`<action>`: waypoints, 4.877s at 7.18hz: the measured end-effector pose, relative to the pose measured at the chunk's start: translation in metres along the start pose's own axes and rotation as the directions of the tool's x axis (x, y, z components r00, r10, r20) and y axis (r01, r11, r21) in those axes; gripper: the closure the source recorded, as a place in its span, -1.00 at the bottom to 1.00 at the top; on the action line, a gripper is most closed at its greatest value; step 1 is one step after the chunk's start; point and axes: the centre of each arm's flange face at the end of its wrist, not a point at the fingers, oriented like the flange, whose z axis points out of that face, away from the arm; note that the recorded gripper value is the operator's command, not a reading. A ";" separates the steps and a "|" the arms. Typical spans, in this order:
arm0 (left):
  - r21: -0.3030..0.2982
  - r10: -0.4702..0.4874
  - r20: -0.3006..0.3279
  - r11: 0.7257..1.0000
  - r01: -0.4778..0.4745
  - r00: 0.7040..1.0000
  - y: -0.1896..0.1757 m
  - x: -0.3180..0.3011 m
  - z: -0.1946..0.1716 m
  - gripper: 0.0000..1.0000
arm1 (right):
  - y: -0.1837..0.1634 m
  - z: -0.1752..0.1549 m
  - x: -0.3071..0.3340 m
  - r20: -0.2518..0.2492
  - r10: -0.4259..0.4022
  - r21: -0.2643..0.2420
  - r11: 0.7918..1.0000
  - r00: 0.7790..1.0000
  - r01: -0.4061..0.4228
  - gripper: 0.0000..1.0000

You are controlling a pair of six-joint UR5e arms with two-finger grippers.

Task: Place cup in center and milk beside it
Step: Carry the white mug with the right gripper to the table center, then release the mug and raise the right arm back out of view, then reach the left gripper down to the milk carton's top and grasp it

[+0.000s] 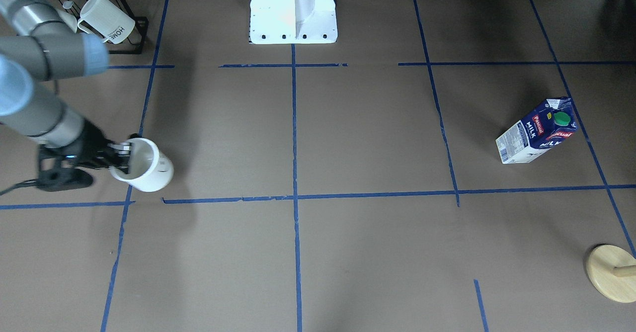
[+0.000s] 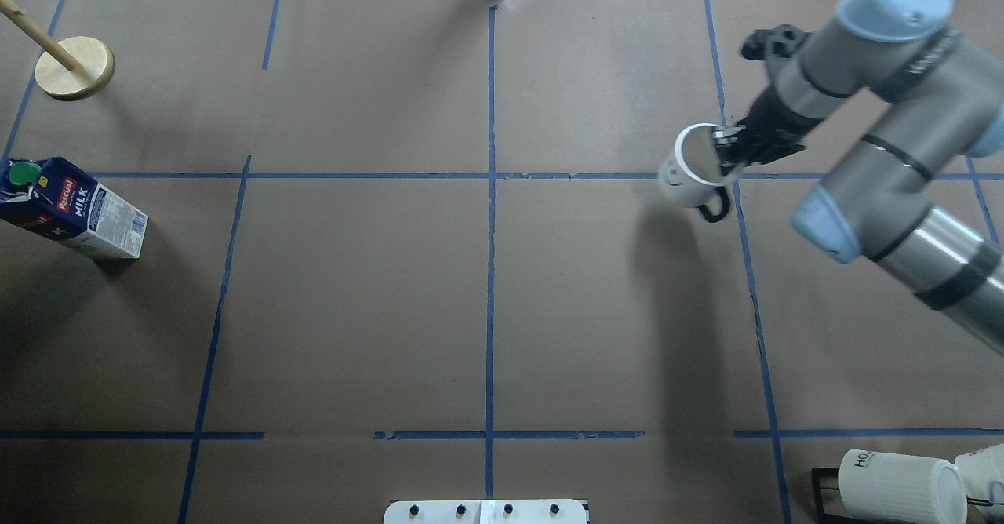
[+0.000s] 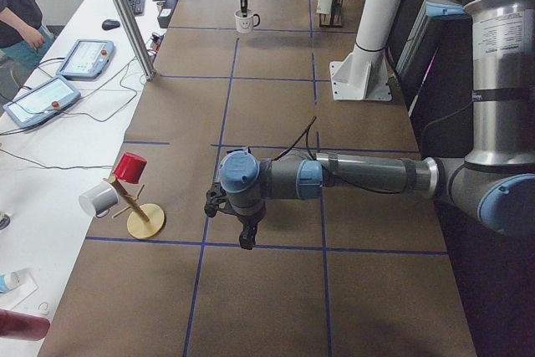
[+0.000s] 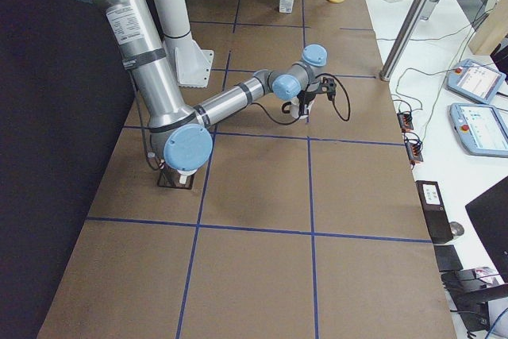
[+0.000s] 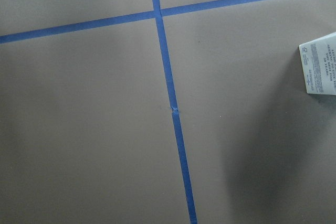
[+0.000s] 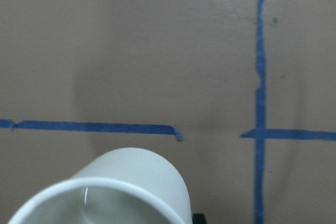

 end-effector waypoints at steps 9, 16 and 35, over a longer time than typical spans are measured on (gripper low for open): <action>0.000 0.000 -0.002 1.000 0.000 1.000 0.000 0.000 0.000 -1.00 | 0.030 0.072 -0.209 -0.075 0.318 0.022 0.948 0.945 -0.317 0.49; 0.009 0.011 0.012 1.000 -0.011 1.000 -0.003 0.003 -0.004 -1.00 | 0.008 0.015 -0.207 -0.032 0.294 0.077 0.954 0.955 -0.291 -1.00; 0.150 -0.168 -0.009 0.975 0.167 0.986 -0.108 0.220 -0.012 -1.00 | 0.127 -0.157 0.438 -0.177 -0.183 -0.007 0.983 0.967 0.184 -1.00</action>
